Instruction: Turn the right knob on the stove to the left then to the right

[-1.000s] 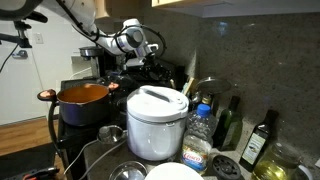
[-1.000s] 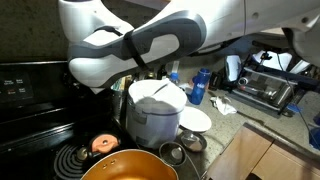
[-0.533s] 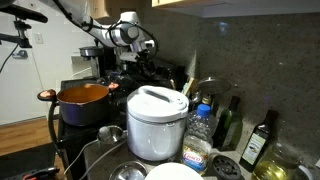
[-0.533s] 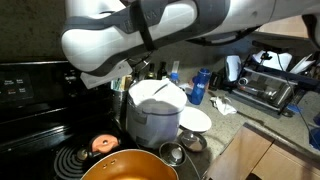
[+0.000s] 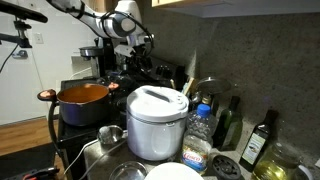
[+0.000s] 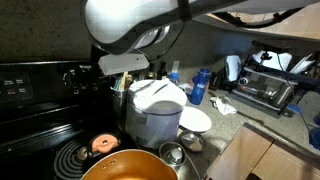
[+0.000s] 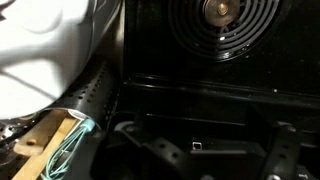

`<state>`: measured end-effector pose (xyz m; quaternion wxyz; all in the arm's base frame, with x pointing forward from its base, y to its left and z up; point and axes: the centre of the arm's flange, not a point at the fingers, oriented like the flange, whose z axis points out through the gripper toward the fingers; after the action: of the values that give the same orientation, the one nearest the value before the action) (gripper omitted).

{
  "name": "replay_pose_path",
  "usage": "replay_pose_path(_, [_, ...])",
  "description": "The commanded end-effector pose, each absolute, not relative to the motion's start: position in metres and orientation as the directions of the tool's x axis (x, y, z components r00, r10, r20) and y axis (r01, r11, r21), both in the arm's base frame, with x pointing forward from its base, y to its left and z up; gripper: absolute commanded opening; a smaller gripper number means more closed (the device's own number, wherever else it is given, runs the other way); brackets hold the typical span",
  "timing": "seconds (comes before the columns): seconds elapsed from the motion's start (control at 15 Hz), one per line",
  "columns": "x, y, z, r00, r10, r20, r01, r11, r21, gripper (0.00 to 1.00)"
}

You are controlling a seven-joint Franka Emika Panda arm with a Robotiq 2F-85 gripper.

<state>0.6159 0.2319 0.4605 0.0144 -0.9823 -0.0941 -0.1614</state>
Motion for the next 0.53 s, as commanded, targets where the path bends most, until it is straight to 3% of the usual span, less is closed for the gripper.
replay_pose_path(0.0, [0.594, 0.204, 0.473, 0.942, 0.176, 0.287, 0.203, -0.977, -0.067, 1.00])
replay_pose_path(0.47, [0.598, 0.204, 0.472, 0.947, 0.165, 0.275, 0.197, -0.976, -0.093, 1.00])
